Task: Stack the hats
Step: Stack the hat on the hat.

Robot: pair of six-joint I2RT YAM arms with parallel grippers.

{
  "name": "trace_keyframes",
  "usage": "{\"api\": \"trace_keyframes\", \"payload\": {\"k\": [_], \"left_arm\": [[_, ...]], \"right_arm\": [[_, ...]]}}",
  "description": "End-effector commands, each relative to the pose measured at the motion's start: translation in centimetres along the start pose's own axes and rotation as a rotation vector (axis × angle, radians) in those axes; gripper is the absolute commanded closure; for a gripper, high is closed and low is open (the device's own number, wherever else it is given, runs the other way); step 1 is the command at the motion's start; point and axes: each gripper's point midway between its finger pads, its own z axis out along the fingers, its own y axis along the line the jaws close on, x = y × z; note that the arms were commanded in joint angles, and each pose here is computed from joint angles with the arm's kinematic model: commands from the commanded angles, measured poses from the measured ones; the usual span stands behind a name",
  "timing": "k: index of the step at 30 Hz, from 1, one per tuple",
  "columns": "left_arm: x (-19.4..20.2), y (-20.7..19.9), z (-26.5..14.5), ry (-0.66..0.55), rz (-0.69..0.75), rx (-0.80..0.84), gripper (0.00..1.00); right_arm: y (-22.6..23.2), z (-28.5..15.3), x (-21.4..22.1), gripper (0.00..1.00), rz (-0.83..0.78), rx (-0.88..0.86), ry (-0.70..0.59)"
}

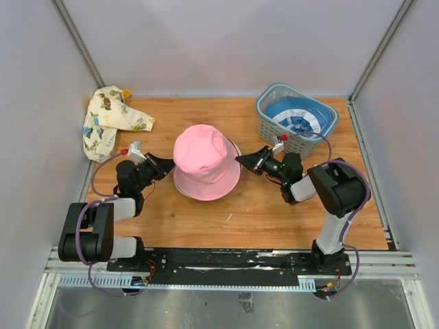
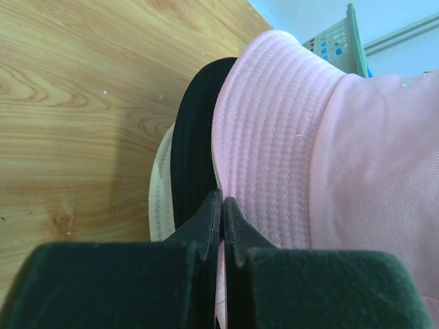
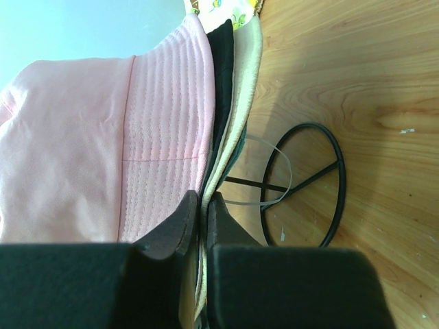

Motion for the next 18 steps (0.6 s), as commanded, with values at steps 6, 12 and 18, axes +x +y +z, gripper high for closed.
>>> {"api": "trace_keyframes", "payload": {"k": [6, 12, 18], "left_arm": [[4.2, 5.0, -0.7, 0.114, 0.019, -0.219, 0.99], [5.4, 5.9, -0.7, 0.153, 0.006, -0.245, 0.99], [6.0, 6.4, -0.8, 0.168, 0.0, -0.256, 0.99]], "right_arm": [[-5.1, -0.3, 0.4, 0.99, 0.01, 0.136, 0.009], [-6.2, -0.3, 0.6, 1.0, -0.003, 0.178, 0.019], [-7.1, -0.6, 0.8, 1.0, -0.032, 0.225, 0.029]]}}
